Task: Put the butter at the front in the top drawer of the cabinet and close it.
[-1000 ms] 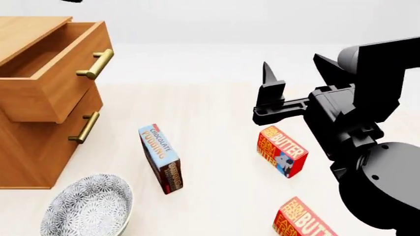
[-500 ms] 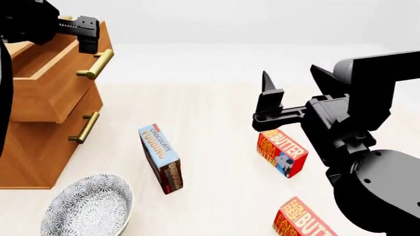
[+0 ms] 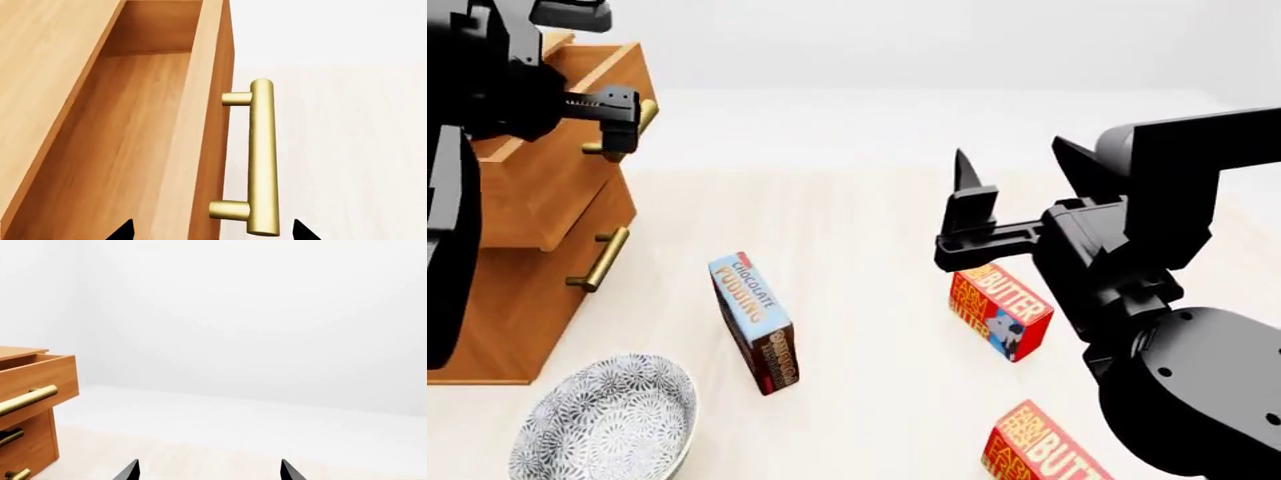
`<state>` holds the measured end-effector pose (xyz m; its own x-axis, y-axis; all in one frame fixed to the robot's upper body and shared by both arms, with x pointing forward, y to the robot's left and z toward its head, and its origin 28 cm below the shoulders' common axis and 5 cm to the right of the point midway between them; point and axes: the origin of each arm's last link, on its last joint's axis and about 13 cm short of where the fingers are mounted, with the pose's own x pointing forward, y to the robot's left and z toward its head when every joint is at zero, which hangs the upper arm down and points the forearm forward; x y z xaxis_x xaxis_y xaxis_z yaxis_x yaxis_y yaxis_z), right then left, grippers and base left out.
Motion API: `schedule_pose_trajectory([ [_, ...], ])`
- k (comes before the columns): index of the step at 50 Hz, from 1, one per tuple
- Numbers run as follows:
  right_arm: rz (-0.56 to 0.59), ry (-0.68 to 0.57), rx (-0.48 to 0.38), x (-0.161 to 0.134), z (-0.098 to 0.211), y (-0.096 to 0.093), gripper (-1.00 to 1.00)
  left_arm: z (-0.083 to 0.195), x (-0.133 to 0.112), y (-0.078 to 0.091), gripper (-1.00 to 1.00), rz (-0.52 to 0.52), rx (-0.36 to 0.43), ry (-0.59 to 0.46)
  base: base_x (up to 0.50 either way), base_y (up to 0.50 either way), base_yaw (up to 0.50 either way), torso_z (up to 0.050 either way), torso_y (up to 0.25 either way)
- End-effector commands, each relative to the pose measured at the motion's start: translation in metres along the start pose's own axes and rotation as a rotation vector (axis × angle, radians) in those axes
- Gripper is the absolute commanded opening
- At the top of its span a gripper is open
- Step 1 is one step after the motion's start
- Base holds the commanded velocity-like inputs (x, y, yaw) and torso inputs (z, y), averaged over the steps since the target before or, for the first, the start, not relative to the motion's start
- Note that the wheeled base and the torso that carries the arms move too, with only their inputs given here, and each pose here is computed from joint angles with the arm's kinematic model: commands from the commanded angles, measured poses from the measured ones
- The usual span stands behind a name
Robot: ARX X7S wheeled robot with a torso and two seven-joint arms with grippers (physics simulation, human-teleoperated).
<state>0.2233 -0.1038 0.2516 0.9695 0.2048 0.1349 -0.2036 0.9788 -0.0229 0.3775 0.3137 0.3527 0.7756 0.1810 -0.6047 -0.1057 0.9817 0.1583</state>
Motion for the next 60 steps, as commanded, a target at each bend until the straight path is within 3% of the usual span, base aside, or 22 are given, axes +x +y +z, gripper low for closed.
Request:
schedule_pose_trajectory([
  [1, 0.001, 0.006, 0.001, 0.001, -0.002, 0.001, 1.0, -0.011, 0.013, -0.002, 1.0, -0.017, -0.016, 0.024, 0.0, 0.0, 0.0, 0.0, 0.0],
  [13, 0.0, 0.004, 0.0, 0.0, -0.001, 0.002, 1.0, -0.019, 0.022, -0.005, 1.0, -0.041, -0.009, 0.05, 0.0, 0.0, 0.0, 0.0, 0.0],
  [18, 0.001, 0.003, 0.001, -0.001, -0.001, 0.003, 1.0, -0.016, 0.021, -0.009, 1.0, -0.086, 0.043, 0.053, 0.0, 0.0, 0.0, 0.0, 0.0],
  [31, 0.01, -0.003, 0.005, -0.001, 0.0, 0.004, 1.0, 0.002, 0.016, -0.04, 1.0, -0.3, 0.204, -0.021, 0.0, 0.0, 0.0, 0.0, 0.0],
  [43, 0.013, -0.003, 0.009, -0.001, -0.001, 0.002, 1.0, 0.004, 0.014, -0.062, 1.0, -0.435, 0.207, -0.037, 0.0, 0.0, 0.0, 0.0, 0.0],
  [60, 0.013, -0.005, 0.028, -0.003, -0.005, -0.001, 1.0, 0.0, 0.016, -0.114, 1.0, -0.61, 0.292, -0.054, 0.0, 0.0, 0.0, 0.0, 0.0],
])
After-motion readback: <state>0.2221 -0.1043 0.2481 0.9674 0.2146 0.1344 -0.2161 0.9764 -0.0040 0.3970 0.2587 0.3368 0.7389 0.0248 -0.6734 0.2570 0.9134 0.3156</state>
